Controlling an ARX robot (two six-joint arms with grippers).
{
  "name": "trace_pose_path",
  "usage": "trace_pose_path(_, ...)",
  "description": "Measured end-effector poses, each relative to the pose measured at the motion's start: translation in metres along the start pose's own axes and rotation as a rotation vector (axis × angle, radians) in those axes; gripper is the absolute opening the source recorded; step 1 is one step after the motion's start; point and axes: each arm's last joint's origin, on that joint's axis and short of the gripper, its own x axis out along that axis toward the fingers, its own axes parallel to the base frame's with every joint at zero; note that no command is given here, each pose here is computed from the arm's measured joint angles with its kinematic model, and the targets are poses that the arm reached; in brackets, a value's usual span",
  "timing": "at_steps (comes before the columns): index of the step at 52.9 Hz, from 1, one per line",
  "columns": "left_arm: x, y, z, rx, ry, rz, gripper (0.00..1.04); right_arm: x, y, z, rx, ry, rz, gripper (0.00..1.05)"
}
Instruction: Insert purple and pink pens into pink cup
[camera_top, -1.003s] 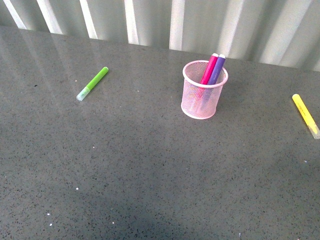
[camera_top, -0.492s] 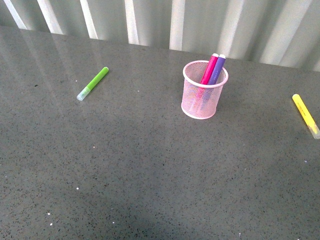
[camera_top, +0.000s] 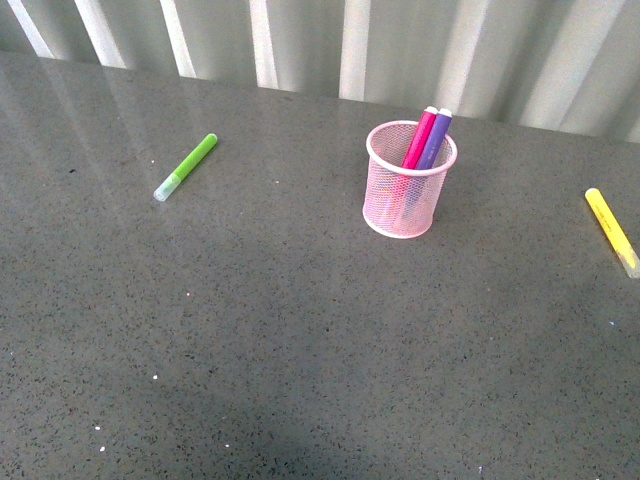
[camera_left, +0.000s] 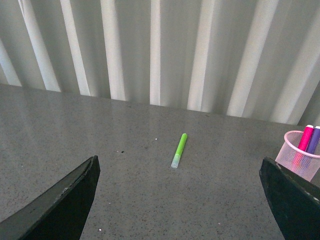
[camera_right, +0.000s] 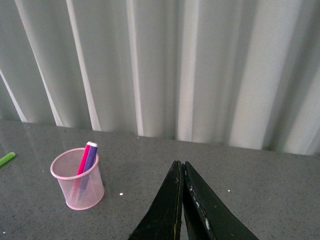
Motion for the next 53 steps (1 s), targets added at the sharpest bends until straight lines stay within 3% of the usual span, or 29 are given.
trace_pose_path(50, 0.0, 0.0, 0.0, 0.0, 0.0, 0.0, 0.98, -0.028, 0.0, -0.002, 0.0, 0.0, -0.003, 0.03)
trace_pose_path(53, 0.0, 0.0, 0.0, 0.0, 0.0, 0.0, 0.98, -0.028, 0.0, -0.002, 0.0, 0.0, -0.003, 0.14)
